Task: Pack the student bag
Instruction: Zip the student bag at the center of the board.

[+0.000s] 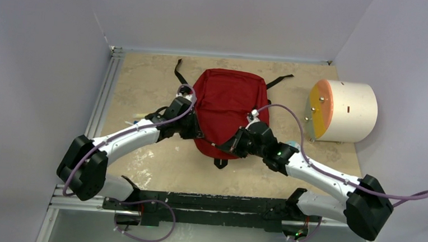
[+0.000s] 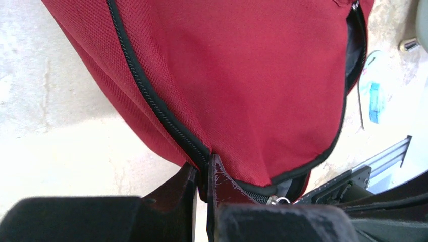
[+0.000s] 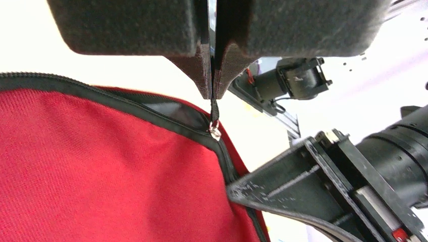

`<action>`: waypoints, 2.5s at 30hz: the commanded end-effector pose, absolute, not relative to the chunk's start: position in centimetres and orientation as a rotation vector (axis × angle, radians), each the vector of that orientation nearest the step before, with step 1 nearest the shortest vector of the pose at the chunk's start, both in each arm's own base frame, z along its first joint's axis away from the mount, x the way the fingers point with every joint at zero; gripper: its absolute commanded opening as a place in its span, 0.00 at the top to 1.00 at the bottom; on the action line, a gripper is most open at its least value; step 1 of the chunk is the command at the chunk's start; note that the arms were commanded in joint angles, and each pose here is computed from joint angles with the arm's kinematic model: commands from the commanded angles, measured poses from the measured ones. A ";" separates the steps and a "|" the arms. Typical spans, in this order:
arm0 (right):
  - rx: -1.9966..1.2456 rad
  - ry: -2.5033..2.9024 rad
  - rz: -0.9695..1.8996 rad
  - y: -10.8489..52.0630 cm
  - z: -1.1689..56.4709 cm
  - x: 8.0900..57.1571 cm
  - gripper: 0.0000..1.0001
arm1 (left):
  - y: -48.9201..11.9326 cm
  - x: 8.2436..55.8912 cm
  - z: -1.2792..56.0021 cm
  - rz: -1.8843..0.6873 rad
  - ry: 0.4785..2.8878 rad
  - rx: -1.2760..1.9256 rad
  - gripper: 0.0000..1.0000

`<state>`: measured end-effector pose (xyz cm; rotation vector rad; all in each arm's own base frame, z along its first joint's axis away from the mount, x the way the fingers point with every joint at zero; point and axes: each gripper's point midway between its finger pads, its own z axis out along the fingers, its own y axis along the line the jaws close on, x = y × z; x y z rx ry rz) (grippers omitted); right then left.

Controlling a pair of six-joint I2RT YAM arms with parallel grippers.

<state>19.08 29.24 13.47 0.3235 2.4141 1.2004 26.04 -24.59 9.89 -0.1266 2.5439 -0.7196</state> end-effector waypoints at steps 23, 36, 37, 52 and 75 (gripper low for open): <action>0.355 2.316 0.381 18.9 13.8 25.4 1.00 | -12.0 33.1 12.5 -0.434 2.399 -0.330 1.00; 0.270 2.264 0.403 17.3 14.9 28.4 1.00 | -9.9 34.1 15.0 -0.466 2.353 -0.319 0.78; 0.224 2.255 0.468 18.3 15.3 28.3 1.00 | -10.5 33.8 15.6 -0.517 2.348 -0.314 0.70; -0.151 2.156 1.008 26.9 18.6 26.6 1.00 | -22.5 24.6 18.7 -0.938 2.401 -0.429 0.43; 0.011 2.193 0.945 24.5 17.0 25.6 1.00 | -25.5 26.1 15.4 -0.905 2.287 -0.746 0.37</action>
